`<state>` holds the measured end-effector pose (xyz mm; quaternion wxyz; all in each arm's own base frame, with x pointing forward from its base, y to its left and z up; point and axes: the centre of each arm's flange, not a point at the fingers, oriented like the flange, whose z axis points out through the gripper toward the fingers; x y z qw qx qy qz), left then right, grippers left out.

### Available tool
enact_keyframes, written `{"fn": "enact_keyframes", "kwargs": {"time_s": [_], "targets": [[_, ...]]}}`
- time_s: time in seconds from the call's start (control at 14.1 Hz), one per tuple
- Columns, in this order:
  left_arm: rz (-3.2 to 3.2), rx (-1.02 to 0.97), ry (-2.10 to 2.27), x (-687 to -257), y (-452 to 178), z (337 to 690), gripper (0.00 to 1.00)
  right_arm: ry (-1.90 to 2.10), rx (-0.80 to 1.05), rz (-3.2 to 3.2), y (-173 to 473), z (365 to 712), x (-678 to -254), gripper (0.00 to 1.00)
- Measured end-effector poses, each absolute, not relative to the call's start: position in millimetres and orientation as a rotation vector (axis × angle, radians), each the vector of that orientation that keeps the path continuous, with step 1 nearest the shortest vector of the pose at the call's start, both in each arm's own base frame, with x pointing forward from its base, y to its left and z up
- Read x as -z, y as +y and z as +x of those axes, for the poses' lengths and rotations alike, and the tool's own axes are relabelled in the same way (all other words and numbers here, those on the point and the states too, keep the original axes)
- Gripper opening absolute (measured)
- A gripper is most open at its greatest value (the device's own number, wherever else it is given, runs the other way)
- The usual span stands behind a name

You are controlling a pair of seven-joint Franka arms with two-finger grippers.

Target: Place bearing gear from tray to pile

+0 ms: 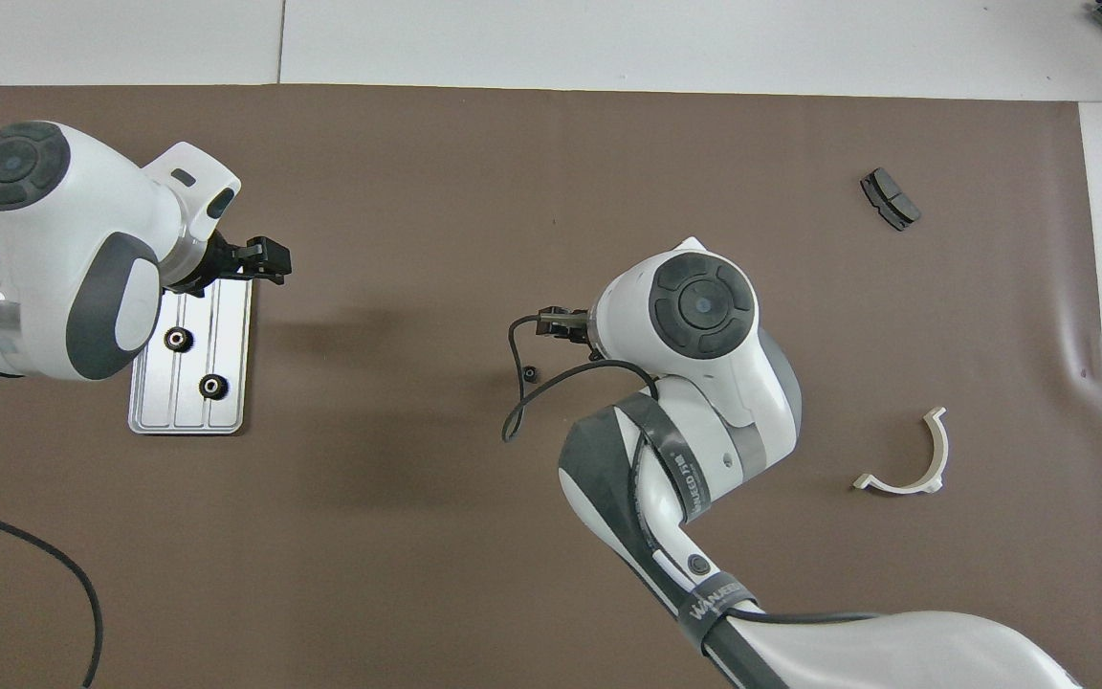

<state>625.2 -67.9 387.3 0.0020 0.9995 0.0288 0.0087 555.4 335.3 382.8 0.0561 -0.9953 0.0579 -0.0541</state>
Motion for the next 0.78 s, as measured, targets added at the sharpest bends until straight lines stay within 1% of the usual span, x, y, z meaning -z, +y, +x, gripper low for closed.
{"fn": "enact_keyframes", "kwargs": {"time_s": [0.21, 0.43, 0.5, 0.57, 0.64, 0.71, 0.78], "targets": [[3.139, -0.077, -0.043, -369, -2, 620, 1.0, 0.129, 0.151, -3.05, 368, 540, -354, 1.0], [3.141, -0.128, -0.052, -343, 31, 606, 1.0, 0.099, 0.198, -3.076, 387, 536, -318, 0.99], [3.141, -0.128, -0.054, -336, 30, 603, 1.0, 0.094, 0.194, -3.08, 389, 536, -312, 0.93], [3.14, -0.133, -0.057, -331, 29, 600, 1.0, 0.092, 0.197, -3.079, 389, 536, -309, 0.93], [3.139, -0.144, -0.058, -325, 28, 597, 1.0, 0.09, 0.204, -3.075, 391, 537, -307, 0.85], [3.139, -0.155, -0.057, -320, 28, 594, 1.0, 0.088, 0.205, -3.074, 393, 538, -306, 0.74], [3.138, -0.16, -0.057, -315, 28, 591, 1.0, 0.087, 0.206, -3.074, 394, 539, -305, 0.7]]}}
